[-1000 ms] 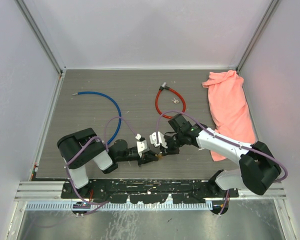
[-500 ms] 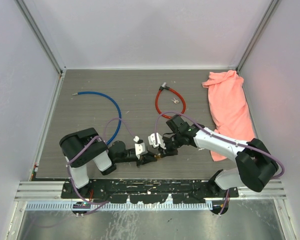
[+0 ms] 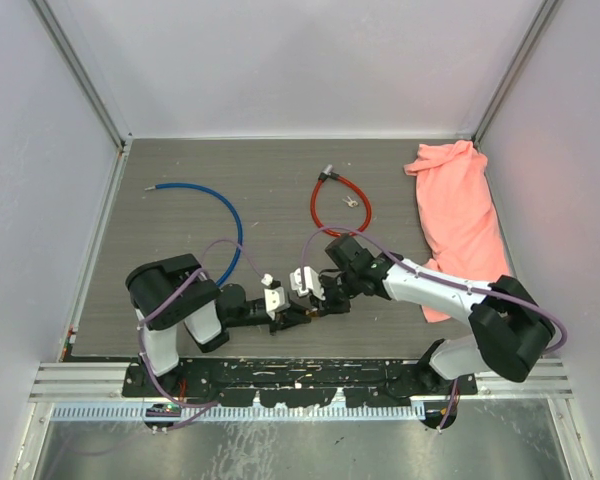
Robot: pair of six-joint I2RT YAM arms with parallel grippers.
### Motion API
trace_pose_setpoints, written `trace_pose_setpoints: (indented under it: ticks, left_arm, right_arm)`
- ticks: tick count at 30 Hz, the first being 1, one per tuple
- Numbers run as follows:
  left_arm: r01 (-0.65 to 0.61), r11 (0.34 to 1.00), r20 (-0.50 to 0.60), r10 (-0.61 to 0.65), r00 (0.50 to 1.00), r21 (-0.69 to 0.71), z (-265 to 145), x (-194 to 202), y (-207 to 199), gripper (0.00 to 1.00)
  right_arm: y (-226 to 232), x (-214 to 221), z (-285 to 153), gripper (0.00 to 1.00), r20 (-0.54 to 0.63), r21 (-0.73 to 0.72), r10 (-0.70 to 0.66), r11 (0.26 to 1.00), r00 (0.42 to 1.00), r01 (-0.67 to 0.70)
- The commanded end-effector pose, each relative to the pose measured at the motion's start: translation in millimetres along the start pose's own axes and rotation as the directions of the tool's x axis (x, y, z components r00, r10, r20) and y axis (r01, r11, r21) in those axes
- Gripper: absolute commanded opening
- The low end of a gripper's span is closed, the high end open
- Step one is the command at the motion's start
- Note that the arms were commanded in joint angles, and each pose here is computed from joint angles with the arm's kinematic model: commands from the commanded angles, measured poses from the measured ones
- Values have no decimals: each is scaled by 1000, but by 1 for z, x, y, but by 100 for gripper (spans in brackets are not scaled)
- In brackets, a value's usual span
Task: Lock with the key
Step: Lock the lock, then remove the key from the lock.
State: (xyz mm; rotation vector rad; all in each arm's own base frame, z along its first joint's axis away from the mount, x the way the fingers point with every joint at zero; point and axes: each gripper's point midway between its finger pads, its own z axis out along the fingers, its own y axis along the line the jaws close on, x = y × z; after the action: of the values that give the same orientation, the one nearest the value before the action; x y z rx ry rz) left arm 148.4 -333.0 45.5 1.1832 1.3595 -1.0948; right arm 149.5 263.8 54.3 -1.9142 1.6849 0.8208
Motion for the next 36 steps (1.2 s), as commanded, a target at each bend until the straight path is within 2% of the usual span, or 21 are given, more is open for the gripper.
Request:
trace_pose_setpoints:
  ticks: [1, 6, 9, 10, 12, 15, 18, 19, 20, 23, 26, 29, 35, 36]
  left_arm:
    - [26, 996, -157, -40, 987, -86, -5, 47, 11, 0]
    - [27, 994, -158, -43, 987, -102, -6, 47, 13, 0]
    - [44, 989, -123, -61, 991, -139, -7, 34, 18, 2]
    - [61, 986, -98, -77, 992, -154, -9, 25, 20, 8]
    - [102, 979, -44, -111, 993, -176, -11, 6, 24, 34]
    - [171, 966, 30, -169, 985, -192, -18, -23, 26, 62]
    - [241, 949, 66, -232, 970, -201, -27, -46, 28, 85]
    - [253, 945, 72, -243, 967, -206, -30, -53, 28, 97]
    - [258, 943, 69, -249, 966, -212, -33, -60, 28, 99]
    - [225, 954, 68, -216, 974, -199, -40, -85, 22, 98]
    - [198, 958, 35, -195, 980, -205, -45, -89, 21, 99]
    - [206, 955, -12, -213, 977, -214, -45, -86, 21, 86]
    - [237, 955, -7, -242, 970, -176, -34, -89, 21, 58]
    - [237, 955, -13, -243, 970, -179, -33, -88, 22, 56]
  right_arm:
    - [43, -22, 51, 1, 119, -185, -62, 979, 991, 84]
    - [38, -32, 51, 1, 128, -169, -76, 981, 989, 98]
    - [9, -47, 22, 1, 186, -91, -34, 994, 982, 51]
    - [-3, -49, 8, 1, 215, -60, -13, 998, 977, 27]
    - [-23, -47, -18, 1, 260, -10, 22, 1000, 965, -20]
    - [-25, -48, -41, 1, 287, 4, 15, 1000, 958, -17]
    - [-24, -53, -61, 1, 311, 13, 9, 1000, 950, -13]
    - [-25, -53, -67, 1, 319, 18, 6, 1000, 948, -13]
    - [-26, -54, -72, 1, 327, 23, 3, 1000, 945, -11]
    - [-25, -55, -83, 1, 342, 35, -7, 999, 940, -5]
    - [-26, -60, -89, 1, 359, 39, -8, 999, 933, -7]
    - [-25, -65, -93, 1, 378, 33, 1, 999, 926, -15]
    - [-21, -69, -95, 1, 396, 13, 9, 1000, 918, -15]
    - [-20, -69, -95, 1, 397, 9, 9, 1000, 918, -14]
